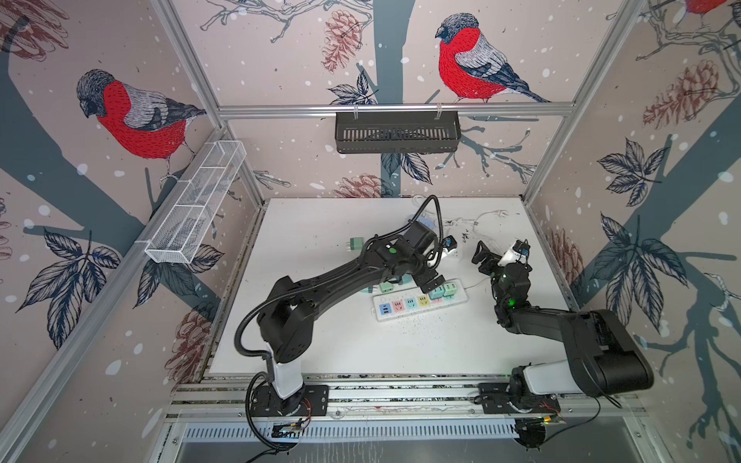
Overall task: Insert the plug
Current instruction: 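Open and raise the left gripper while the right gripper moves toward the table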
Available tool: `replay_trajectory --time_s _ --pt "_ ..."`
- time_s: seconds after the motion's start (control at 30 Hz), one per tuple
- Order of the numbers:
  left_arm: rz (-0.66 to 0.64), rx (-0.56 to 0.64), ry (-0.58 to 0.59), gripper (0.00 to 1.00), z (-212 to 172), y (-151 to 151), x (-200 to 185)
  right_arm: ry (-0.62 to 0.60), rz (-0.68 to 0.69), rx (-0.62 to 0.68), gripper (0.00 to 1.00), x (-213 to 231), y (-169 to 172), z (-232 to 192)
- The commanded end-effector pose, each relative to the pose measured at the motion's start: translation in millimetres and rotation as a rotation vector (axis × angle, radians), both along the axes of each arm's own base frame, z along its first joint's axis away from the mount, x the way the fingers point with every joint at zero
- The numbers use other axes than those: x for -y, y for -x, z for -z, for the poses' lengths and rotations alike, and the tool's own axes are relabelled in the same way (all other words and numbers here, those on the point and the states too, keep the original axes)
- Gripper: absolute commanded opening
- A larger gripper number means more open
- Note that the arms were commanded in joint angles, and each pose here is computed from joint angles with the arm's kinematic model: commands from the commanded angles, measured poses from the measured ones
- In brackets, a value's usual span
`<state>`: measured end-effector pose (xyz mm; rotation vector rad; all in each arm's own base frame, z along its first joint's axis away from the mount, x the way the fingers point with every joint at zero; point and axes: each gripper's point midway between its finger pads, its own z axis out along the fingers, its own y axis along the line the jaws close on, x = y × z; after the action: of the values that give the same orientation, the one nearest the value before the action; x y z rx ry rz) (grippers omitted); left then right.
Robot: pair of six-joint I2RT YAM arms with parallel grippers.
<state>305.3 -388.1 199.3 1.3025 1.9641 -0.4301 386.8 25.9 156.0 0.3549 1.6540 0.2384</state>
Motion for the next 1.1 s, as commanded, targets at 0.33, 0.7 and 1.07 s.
replay_trajectory --time_s 0.33,0.7,1.07 --pt "-0.767 0.223 0.854 0.97 -165 -30 -141 0.144 -0.213 -0.004 0.99 -60 -21 -11" --pt "-0.857 0.275 0.956 0.97 -181 -25 -169 0.266 -0.511 -0.079 0.98 -200 -44 -15" --pt "-0.965 0.382 0.914 0.97 -175 -13 -210 0.288 -0.677 -0.093 1.0 -296 -32 3"
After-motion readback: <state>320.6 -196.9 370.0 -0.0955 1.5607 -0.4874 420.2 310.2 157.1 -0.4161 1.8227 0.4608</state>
